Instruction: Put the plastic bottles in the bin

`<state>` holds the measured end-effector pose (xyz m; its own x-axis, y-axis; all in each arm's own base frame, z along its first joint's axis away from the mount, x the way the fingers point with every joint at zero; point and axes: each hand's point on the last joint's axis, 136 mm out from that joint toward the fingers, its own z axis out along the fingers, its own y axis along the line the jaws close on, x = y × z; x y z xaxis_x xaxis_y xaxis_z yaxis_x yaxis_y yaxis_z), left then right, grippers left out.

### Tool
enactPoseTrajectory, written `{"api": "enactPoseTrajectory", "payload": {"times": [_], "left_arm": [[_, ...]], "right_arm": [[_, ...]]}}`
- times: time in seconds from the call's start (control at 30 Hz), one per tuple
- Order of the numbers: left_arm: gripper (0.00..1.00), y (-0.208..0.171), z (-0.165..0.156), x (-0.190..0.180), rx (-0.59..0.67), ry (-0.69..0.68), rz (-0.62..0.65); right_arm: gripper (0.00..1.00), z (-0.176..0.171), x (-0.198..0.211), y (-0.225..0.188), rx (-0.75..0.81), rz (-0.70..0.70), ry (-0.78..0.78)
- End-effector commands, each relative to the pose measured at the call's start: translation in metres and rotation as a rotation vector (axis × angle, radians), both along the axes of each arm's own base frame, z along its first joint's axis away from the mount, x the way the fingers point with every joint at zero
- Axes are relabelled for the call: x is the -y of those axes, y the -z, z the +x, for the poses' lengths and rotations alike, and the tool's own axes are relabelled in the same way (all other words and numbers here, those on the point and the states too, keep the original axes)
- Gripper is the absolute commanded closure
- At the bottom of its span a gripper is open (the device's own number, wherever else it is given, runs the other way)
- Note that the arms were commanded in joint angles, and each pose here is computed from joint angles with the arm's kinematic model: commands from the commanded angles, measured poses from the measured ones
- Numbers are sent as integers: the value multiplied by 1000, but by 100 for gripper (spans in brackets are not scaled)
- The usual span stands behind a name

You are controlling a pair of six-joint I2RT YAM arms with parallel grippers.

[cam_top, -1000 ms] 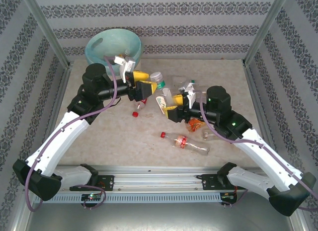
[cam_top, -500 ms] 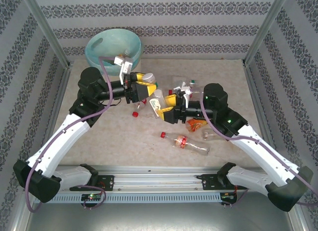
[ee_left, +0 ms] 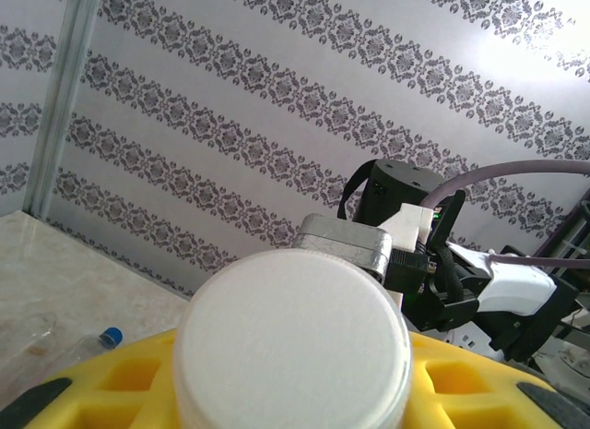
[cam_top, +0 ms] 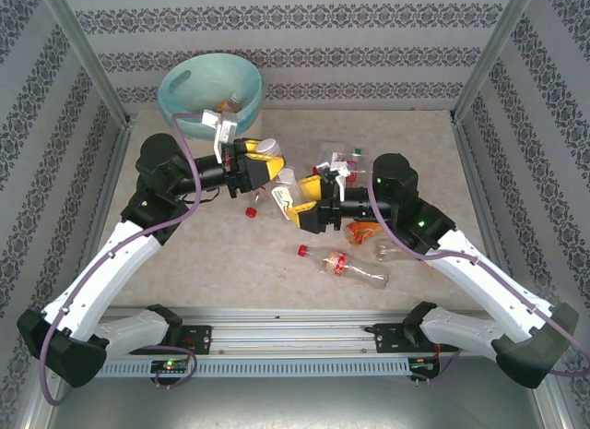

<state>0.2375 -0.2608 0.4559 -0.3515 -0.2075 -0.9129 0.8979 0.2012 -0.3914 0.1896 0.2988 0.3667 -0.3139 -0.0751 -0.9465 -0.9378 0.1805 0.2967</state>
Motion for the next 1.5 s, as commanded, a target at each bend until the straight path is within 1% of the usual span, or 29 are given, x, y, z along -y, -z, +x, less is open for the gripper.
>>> {"api": "enactPoseTrajectory", "payload": {"times": [0.0,0.07,0.1,0.17,0.27,0.37,0.47,0.6,0.63,0.7,0.8,0.83,0.9,0.97,1.1,1.17,1.3,1.4,1.47], "left_arm": [[76,-15,-8,-11,118,-73,-32],[84,-18,-4,-18,135,-136,-31],[88,-21,-2,-22,148,-177,-30],[91,-25,5,-32,167,-265,-23],[100,-32,21,-51,187,-428,1],[100,-40,39,-74,217,-613,46],[100,-55,55,-96,269,-782,94],[100,-77,83,-113,361,-933,196],[100,-77,94,-118,353,-950,220],[100,-73,123,-139,256,-993,222],[100,-60,161,-169,191,-1126,253],[100,-56,171,-171,188,-1130,265],[100,-49,191,-175,202,-1150,326],[100,-39,211,-183,187,-1179,386],[100,-9,253,-203,142,-1236,489],[100,8,270,-211,101,-1243,531],[100,50,299,-216,-14,-1201,608],[100,77,312,-209,-87,-1130,633],[100,87,317,-202,-108,-1084,634]], "right_arm": [[28,9,5,-19,70,31,84],[21,16,11,-18,92,20,152],[22,20,15,-19,107,15,198],[25,29,23,-19,145,-8,290],[24,32,31,-22,209,-27,359],[24,31,34,-24,258,-40,380],[25,33,35,-22,274,-56,389],[25,37,33,-19,277,-73,395],[25,38,32,-19,278,-76,393],[25,39,29,-17,276,-84,388],[25,39,24,-16,273,-91,371],[25,39,23,-16,275,-93,366],[26,37,21,-14,279,-106,355],[26,36,21,-13,283,-118,352],[26,34,24,-8,286,-140,358],[26,34,26,-6,288,-147,365],[26,34,27,0,282,-157,372],[26,35,27,6,275,-174,372],[26,36,26,8,274,-184,370]]}}
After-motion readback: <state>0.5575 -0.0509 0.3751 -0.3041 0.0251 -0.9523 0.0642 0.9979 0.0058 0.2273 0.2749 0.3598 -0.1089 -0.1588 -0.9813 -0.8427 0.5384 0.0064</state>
